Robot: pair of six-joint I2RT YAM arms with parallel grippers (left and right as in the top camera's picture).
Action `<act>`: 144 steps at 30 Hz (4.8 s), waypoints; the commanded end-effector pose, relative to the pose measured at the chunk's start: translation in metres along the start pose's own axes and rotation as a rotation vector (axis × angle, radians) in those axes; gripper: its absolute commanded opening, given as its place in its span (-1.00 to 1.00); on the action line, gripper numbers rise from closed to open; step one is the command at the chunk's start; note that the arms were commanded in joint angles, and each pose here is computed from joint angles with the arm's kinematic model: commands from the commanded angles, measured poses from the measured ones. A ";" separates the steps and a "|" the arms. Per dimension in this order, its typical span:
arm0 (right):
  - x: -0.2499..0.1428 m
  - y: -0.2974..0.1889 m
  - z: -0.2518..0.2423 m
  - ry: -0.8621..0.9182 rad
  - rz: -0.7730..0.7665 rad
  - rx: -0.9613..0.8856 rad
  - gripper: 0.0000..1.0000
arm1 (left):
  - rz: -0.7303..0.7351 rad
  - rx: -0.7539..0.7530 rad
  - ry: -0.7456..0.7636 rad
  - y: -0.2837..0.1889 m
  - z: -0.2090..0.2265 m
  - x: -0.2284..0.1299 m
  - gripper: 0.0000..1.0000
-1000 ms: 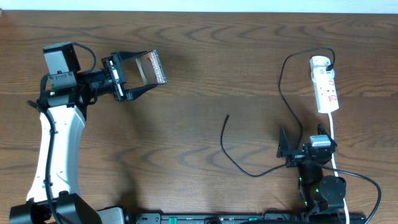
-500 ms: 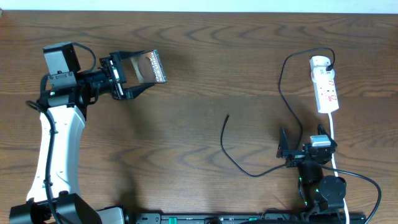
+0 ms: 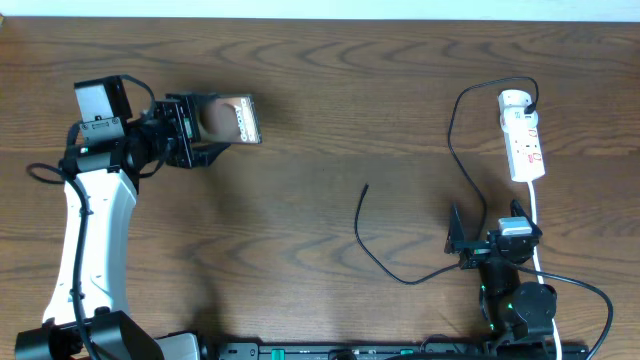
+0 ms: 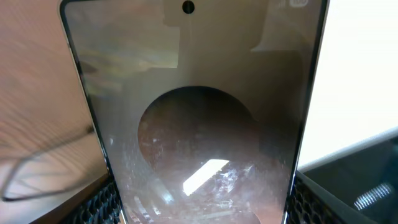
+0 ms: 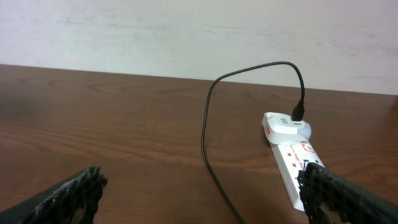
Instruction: Plug charger to phone and switch on socket
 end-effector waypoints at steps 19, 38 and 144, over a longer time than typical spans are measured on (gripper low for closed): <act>0.000 0.000 0.000 0.013 0.001 -0.003 0.99 | -0.396 0.197 0.108 -0.003 0.029 0.004 -0.86; 0.001 0.000 0.003 0.026 -0.009 0.033 0.98 | -0.416 0.258 0.121 0.003 0.039 -0.003 -0.85; 0.074 0.203 0.227 0.758 0.678 1.332 0.99 | -0.481 0.305 0.043 0.020 0.045 0.002 -0.86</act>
Point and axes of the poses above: each gripper's point midway between its finger pads, its own y axis out along the fingers, its own z axis along the line the jaws close on, x = y × z, the point moved 9 cm from there along -y, back along the fingers, and after that the axes turned 10 degrees about -y, right-handed, at the moved point
